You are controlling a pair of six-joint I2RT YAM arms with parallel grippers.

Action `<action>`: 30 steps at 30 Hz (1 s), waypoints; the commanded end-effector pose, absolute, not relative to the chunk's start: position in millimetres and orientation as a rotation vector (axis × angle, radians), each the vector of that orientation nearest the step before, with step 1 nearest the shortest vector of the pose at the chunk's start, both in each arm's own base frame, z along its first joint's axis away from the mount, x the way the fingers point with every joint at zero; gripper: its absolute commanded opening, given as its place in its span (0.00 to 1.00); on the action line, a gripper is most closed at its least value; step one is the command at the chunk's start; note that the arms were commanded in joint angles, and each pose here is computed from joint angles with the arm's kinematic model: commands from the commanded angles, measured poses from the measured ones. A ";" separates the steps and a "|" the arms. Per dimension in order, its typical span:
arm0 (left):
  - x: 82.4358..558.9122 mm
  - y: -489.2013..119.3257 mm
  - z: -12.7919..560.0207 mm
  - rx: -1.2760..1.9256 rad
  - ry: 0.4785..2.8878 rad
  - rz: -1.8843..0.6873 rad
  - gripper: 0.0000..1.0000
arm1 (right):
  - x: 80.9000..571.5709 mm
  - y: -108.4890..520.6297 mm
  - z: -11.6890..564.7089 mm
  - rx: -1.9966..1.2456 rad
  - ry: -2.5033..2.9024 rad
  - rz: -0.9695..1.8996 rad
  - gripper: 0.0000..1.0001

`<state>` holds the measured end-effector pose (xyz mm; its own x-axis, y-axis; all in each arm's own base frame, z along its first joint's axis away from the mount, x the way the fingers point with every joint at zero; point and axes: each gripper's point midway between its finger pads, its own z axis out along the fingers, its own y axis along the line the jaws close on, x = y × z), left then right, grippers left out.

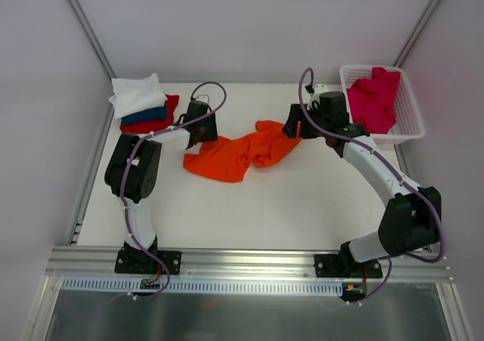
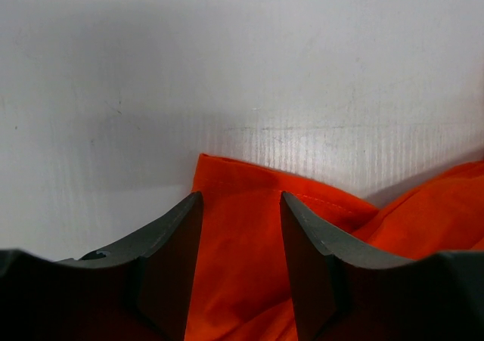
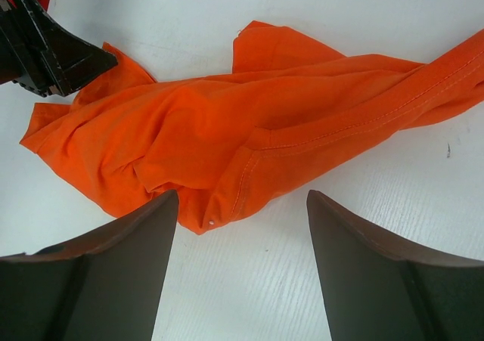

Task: Fold and stack the t-shirts
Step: Flatten out the tshirt

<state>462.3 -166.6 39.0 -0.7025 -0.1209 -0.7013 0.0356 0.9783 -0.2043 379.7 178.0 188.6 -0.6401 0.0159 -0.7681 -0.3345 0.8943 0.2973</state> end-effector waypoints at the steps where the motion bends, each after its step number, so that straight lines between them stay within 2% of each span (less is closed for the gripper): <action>1: 464.5 -161.3 52.7 -0.096 2.336 -0.246 0.46 | 378.0 184.1 210.6 -0.249 2.154 0.565 0.73; 9: 462.4 -154.8 43.7 -0.097 2.373 -0.196 0.46 | 374.8 185.1 214.9 -0.253 2.144 0.577 0.73; 13: 460.6 -154.4 34.5 -0.085 2.411 -0.181 0.34 | 372.3 185.3 217.0 -0.257 2.139 0.584 0.73; 18: 460.6 -154.2 25.7 -0.078 2.439 -0.167 0.34 | 369.2 184.4 224.7 -0.260 2.120 0.587 0.73; 19: 460.1 -154.2 24.0 -0.073 2.445 -0.165 0.32 | 368.6 184.3 228.4 -0.259 2.111 0.589 0.73; 20: 460.1 -154.8 24.0 -0.072 2.447 -0.168 0.24 | 367.9 184.3 230.2 -0.259 2.107 0.592 0.73; 23: 460.0 -154.7 20.3 -0.063 2.459 -0.157 0.16 | 366.4 185.2 236.1 -0.264 2.094 0.601 0.73; 25: 460.3 -152.8 19.1 -0.065 2.463 -0.146 0.00 | 365.9 185.3 237.4 -0.265 2.091 0.603 0.73; 30: 464.9 -149.0 32.5 -0.078 2.427 -0.123 0.00 | 364.8 185.7 232.4 -0.259 2.102 0.610 0.73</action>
<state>459.0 -158.6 22.6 -0.7672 -0.0905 -0.6349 -0.0009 0.9901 -0.1401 369.7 179.8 216.8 -0.5971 0.0332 -0.8015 -0.3704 0.8748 0.3122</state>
